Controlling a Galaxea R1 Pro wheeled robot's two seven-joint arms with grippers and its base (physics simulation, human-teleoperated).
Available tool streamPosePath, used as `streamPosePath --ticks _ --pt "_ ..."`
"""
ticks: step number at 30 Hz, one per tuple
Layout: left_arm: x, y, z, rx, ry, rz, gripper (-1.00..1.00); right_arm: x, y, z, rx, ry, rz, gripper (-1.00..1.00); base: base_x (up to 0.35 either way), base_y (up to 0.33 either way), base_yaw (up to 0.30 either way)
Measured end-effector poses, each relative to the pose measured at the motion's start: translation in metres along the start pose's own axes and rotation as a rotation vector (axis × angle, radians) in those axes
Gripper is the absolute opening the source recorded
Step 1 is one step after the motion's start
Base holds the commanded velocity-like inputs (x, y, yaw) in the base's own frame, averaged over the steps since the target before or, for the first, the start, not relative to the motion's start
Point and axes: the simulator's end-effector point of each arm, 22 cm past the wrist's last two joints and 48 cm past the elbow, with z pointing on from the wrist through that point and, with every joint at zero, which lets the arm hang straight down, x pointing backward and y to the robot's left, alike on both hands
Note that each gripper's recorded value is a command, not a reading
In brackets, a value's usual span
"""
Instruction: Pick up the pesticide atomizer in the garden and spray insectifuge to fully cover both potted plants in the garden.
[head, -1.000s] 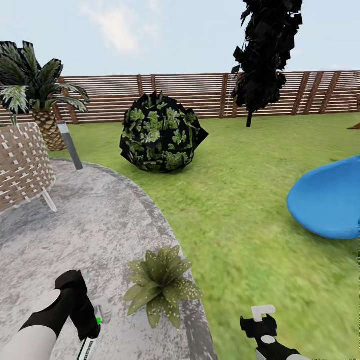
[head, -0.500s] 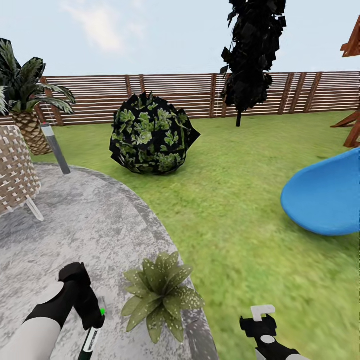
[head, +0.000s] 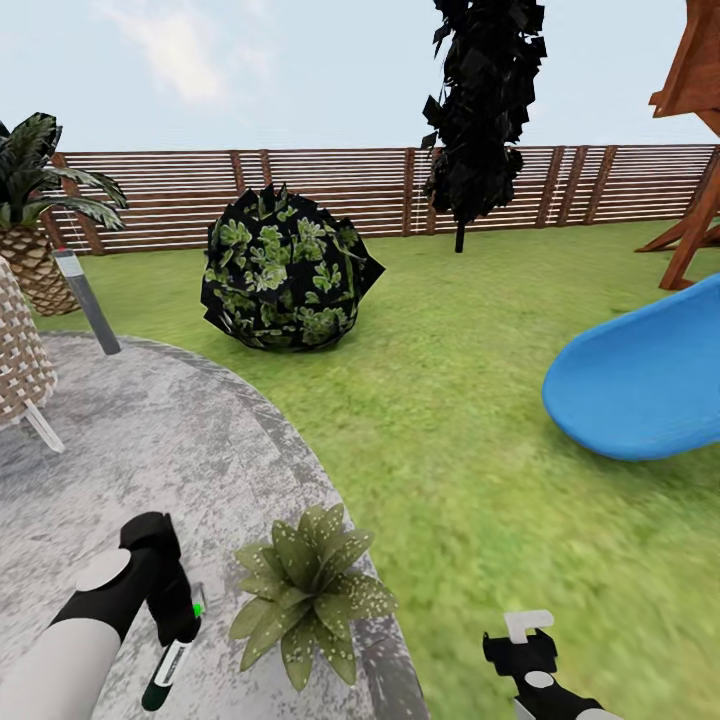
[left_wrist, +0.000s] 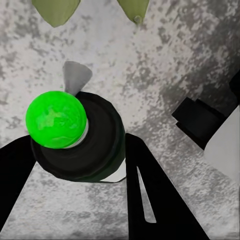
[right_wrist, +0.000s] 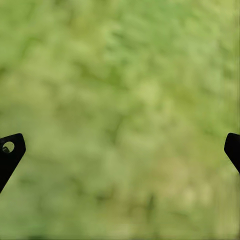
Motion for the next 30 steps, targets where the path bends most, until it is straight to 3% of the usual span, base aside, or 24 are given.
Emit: streamPosePath --ticks 4,9,13,23,30 --pt "0.007 0.012 0.012 -0.065 0.003 -0.02 -1.0 0.0 0.0 0.0 -0.001 0.001 0.0 1.0 0.063 0.069 0.0" --pt "0.015 0.007 0.028 -0.05 0.027 -0.028 -1.0 -0.001 0.003 0.0 -0.002 0.0 0.003 1.0 0.021 0.018 0.0" --pt "0.02 0.018 0.04 -0.102 0.041 -0.037 -1.0 -0.001 0.008 -0.001 -0.009 0.0 0.009 1.0 0.0 0.0 0.0" --pt "0.023 0.017 0.059 -0.069 0.062 -0.052 -1.0 0.023 0.013 0.006 -0.015 0.046 -0.001 1.0 0.0 0.0 0.0" --pt "0.017 0.026 0.052 -0.096 0.058 -0.048 -1.0 0.025 0.014 0.007 -0.017 0.05 -0.002 1.0 0.0 0.0 0.0"
